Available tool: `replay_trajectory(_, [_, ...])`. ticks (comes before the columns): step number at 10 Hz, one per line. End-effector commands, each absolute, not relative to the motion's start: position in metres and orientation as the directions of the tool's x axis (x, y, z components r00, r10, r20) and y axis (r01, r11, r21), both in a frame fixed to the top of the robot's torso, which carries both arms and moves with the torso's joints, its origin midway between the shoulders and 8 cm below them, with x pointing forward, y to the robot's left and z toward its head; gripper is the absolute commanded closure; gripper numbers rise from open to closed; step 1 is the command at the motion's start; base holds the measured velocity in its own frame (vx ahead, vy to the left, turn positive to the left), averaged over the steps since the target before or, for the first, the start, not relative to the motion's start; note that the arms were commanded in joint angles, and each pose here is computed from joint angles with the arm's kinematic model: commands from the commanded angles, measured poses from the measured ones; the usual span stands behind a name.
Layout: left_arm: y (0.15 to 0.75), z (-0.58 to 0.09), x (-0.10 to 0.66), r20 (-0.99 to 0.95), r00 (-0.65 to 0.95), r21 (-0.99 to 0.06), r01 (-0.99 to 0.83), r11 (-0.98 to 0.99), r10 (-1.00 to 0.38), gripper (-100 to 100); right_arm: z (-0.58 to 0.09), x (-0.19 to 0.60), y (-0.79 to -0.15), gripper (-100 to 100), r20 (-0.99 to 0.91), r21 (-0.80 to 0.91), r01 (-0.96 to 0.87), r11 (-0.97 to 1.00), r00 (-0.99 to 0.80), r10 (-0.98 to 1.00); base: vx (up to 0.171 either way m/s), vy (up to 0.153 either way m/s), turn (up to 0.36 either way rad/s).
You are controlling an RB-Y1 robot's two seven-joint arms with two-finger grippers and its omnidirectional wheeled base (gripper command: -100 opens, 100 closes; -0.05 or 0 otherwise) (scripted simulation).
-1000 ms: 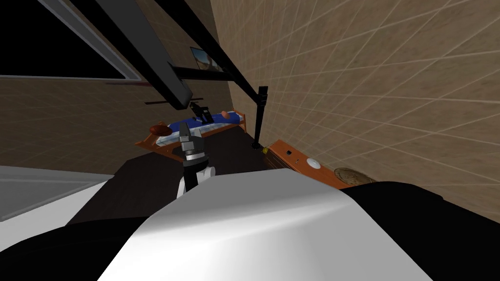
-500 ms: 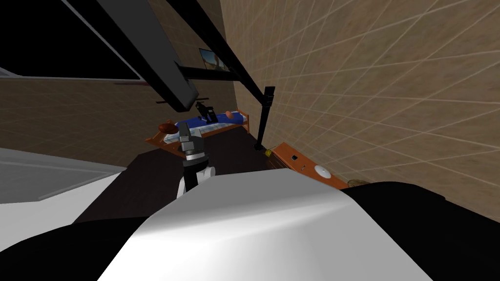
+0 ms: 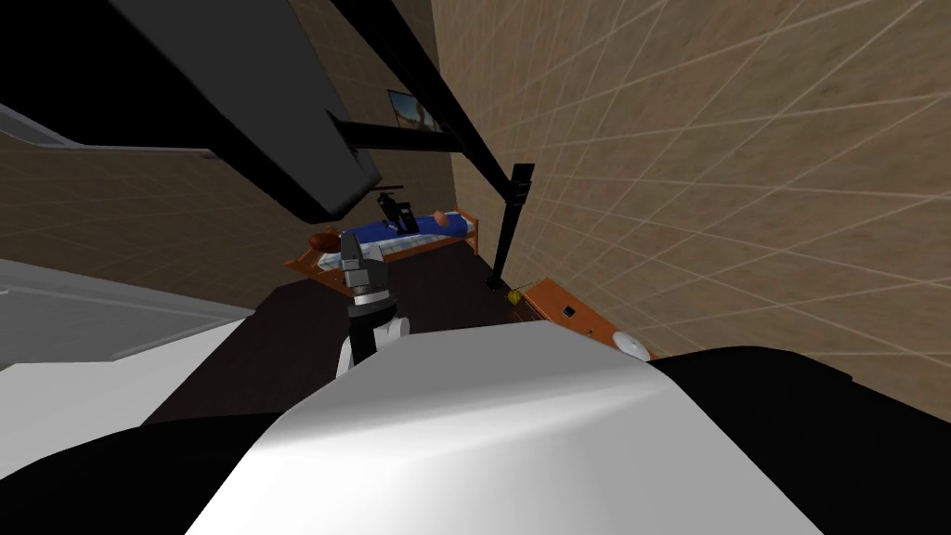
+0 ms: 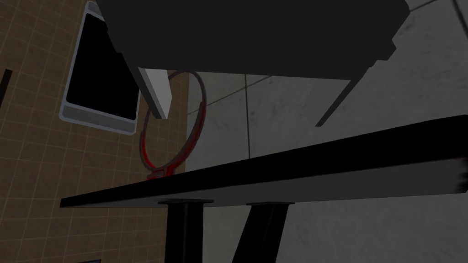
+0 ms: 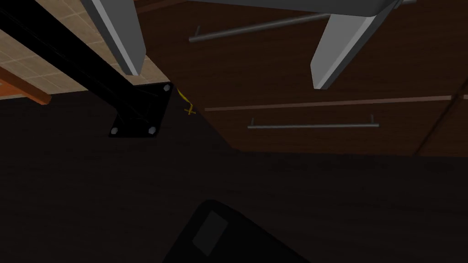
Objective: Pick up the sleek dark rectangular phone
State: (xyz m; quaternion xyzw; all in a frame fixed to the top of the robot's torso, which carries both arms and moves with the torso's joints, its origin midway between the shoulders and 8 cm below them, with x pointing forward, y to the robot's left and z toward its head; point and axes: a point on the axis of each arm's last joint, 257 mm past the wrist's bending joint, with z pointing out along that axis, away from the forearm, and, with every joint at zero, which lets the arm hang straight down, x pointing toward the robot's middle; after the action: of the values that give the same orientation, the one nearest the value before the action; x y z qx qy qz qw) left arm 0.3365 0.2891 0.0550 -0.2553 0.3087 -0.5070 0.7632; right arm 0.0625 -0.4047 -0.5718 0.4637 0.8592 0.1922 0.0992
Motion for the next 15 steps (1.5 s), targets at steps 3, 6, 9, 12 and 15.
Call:
replay_trajectory(3, [0.289, 0.055, 0.336, -0.212, 0.295, -0.703, 0.616, 0.356, -0.932, 0, -0.576, 0.031, -0.462, -100, -0.032, 0.301, 0.806, 0.51, -0.526, 0.85, 0.096, -0.031, 0.098])
replay_trajectory(6, [0.289, 0.055, 0.336, -0.212, 0.295, -0.703, 0.616, 0.356, -0.931, 0, -0.575, 0.002, -0.519, -100, -0.091, 0.182, 0.843, 0.505, -0.497, 0.863, 0.153, -0.078, 0.116])
replay_trajectory(9, [0.289, 0.055, 0.336, -0.212, 0.295, -0.703, 0.616, 0.356, -0.931, 0, -0.573, -0.015, -0.557, -100, -0.14, 0.101, 0.868, 0.487, -0.472, 0.87, 0.16, -0.111, 0.091])
replay_trajectory(12, [0.289, 0.055, 0.336, -0.213, 0.295, -0.703, 0.616, 0.356, -0.931, 0, -0.572, -0.025, -0.58, -100, -0.177, 0.048, 0.885, 0.464, -0.45, 0.876, 0.126, -0.144, 0.076])
replay_trajectory(15, [0.289, 0.055, 0.336, -0.212, 0.295, -0.703, 0.616, 0.356, -0.931, 0, -0.574, -0.031, -0.591, -100, -0.2, 0.016, 0.896, 0.444, -0.432, 0.879, 0.083, -0.107, 0.049])
